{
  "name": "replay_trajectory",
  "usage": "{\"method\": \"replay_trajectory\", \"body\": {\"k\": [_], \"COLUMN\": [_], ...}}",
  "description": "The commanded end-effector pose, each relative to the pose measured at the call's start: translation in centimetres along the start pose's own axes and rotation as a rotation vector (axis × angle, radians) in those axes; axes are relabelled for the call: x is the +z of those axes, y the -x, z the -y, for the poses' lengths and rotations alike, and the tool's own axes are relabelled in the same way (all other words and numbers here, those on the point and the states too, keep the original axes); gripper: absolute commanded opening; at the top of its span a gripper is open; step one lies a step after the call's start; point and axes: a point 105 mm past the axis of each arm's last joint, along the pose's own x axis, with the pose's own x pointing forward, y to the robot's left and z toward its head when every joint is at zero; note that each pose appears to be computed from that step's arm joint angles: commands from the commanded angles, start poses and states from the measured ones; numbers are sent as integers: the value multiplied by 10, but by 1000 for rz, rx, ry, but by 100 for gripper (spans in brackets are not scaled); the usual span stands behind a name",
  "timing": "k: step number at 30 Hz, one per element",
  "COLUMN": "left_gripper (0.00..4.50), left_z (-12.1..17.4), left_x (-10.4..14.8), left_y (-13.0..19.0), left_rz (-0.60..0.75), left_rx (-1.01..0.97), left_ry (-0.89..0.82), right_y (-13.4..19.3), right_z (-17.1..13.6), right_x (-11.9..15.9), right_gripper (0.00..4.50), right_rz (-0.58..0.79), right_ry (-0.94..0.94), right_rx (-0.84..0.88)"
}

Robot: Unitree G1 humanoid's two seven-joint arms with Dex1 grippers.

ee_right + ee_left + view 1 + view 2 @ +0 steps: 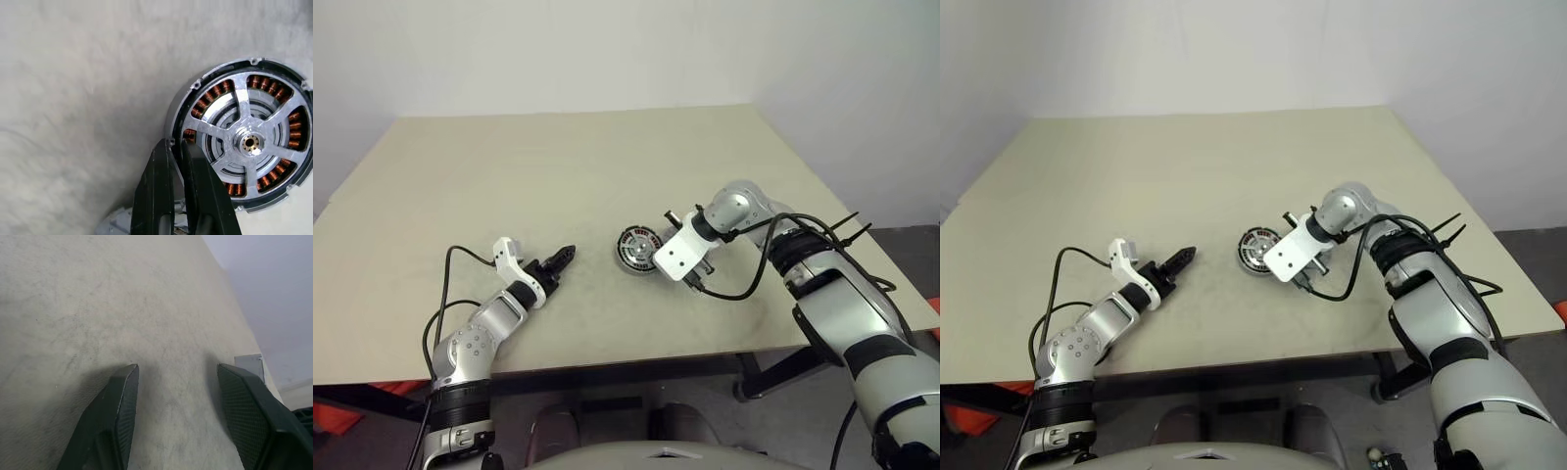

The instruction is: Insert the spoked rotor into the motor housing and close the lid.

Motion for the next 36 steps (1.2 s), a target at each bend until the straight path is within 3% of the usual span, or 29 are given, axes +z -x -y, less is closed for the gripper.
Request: {"method": "replay_trajectory", "body": {"k": [1, 13, 18, 25, 30, 33, 36], "left_gripper": [273, 273, 273, 273, 273, 273, 273], "left_z": [3, 3, 2, 3, 5, 4, 3], "left_x": [3, 2, 1, 0, -1, -3, -2], "left_y": [-1, -1, 1, 0, -2, -2, -4], "left_rz": [12, 14, 16, 14, 11, -7, -25], "left_rx": [-5, -2, 0, -5, -16, -18, -31], "left_ry": [-13, -10, -11, -11, -14, -18, -21], "right_y": [11, 1, 7, 28, 41, 45, 54], "right_z": [15, 25, 30, 36, 68, 46, 17], "right_x": [14, 11, 22, 41, 14, -5, -11], "right_gripper": [1, 1, 157, 157, 157, 157, 157], "right_rz": [48, 36, 111, 261, 383, 452, 507], "right_ry": [8, -113, -125, -214, -705, -1051, -1272], "right_rx": [-53, -92, -127, -210, -581, -606, -584]}}
